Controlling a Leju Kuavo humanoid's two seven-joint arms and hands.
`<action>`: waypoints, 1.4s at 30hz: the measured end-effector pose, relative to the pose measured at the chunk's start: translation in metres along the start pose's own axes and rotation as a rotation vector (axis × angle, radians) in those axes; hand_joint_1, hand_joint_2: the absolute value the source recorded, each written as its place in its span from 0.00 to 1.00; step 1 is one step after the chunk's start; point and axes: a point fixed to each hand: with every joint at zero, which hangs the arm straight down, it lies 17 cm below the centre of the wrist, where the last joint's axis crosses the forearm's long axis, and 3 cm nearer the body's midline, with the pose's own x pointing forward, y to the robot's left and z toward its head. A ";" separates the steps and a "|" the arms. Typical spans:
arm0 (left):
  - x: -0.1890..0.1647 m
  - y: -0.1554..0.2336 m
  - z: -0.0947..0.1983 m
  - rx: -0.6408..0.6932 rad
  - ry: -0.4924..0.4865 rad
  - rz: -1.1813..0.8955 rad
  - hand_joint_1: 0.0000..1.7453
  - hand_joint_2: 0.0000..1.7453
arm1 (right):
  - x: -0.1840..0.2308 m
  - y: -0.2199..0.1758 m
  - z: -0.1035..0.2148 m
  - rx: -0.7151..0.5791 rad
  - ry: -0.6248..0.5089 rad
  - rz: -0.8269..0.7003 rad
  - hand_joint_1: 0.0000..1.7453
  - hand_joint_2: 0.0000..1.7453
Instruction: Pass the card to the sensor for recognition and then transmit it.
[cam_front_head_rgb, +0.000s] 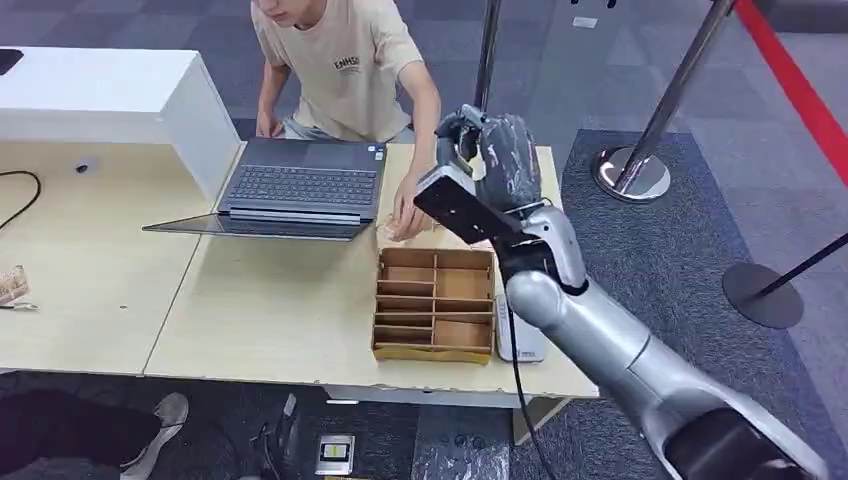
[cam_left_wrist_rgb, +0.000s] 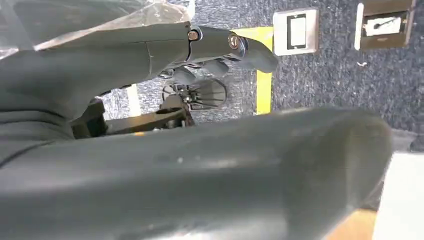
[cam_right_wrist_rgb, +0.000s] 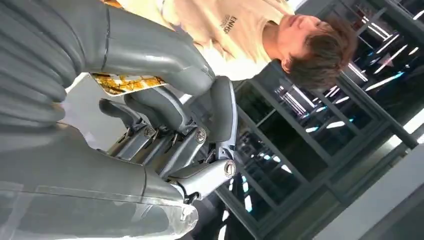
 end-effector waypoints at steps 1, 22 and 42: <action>0.003 -0.003 0.000 -0.007 -0.003 -0.004 0.00 0.00 | -0.003 0.002 -0.003 0.005 0.001 0.001 1.00 1.00; 0.008 -0.022 0.003 -0.044 -0.004 -0.030 0.00 0.00 | -0.046 0.066 -0.006 0.197 0.125 0.023 1.00 1.00; 0.001 -0.031 0.005 -0.083 0.020 -0.123 0.00 0.00 | -0.056 0.086 0.009 0.262 0.161 0.024 1.00 1.00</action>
